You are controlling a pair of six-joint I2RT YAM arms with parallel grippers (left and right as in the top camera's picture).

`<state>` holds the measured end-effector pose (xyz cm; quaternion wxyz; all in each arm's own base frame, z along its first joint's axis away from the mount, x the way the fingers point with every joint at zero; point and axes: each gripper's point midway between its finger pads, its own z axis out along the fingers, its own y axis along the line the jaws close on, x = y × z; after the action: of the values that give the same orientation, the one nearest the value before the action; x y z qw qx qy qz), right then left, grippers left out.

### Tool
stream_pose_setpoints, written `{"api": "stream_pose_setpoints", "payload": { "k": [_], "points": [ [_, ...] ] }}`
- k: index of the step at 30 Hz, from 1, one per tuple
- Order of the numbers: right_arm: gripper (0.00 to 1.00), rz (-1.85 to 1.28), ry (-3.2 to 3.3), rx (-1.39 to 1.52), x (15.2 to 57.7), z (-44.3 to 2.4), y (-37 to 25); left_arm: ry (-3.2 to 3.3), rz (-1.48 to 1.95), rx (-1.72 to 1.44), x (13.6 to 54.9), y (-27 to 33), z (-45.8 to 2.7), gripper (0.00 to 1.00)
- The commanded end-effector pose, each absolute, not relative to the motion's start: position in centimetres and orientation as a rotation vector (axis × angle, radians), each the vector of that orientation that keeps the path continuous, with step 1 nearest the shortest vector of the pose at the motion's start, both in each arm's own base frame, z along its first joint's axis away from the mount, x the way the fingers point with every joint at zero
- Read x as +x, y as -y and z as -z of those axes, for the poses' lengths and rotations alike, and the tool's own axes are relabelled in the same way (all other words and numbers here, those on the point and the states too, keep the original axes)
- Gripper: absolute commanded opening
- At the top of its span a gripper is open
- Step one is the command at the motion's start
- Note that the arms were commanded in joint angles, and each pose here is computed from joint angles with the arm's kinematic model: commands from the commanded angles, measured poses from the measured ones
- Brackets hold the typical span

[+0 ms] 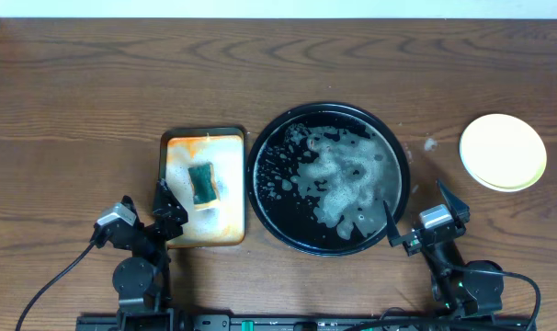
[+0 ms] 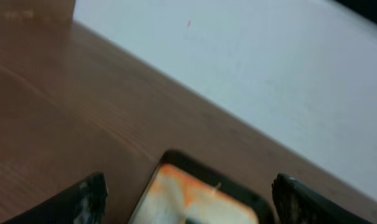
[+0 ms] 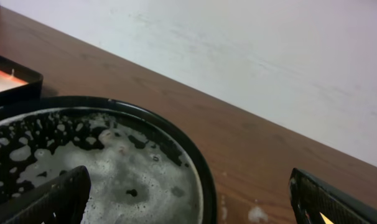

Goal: Clean dirty plates on tray and stack at the side

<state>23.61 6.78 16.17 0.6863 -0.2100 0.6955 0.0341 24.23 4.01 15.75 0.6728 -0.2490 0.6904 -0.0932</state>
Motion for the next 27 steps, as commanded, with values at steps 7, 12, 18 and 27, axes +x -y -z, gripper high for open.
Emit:
{"api": "stream_pose_setpoints", "payload": {
  "k": [7,12,18,27],
  "points": [
    [0.99,-0.070,-1.555,-0.481,23.57,-16.11,-6.85,-1.597,0.193,-0.599,24.00,-4.36,-14.22,0.86],
    [0.99,-0.070,-1.555,-0.481,23.57,-16.11,-6.85,-1.610,0.190,-0.602,23.96,-4.35,-13.90,0.86],
    [0.99,-0.070,-1.555,-0.481,23.57,-16.11,-6.85,-1.611,0.190,-0.602,23.96,-4.35,-13.87,0.86],
    [0.99,-0.070,-1.555,-0.481,23.57,-16.11,-6.85,-1.611,0.190,-0.602,23.96,-4.35,-13.87,0.86]
  ]
}}
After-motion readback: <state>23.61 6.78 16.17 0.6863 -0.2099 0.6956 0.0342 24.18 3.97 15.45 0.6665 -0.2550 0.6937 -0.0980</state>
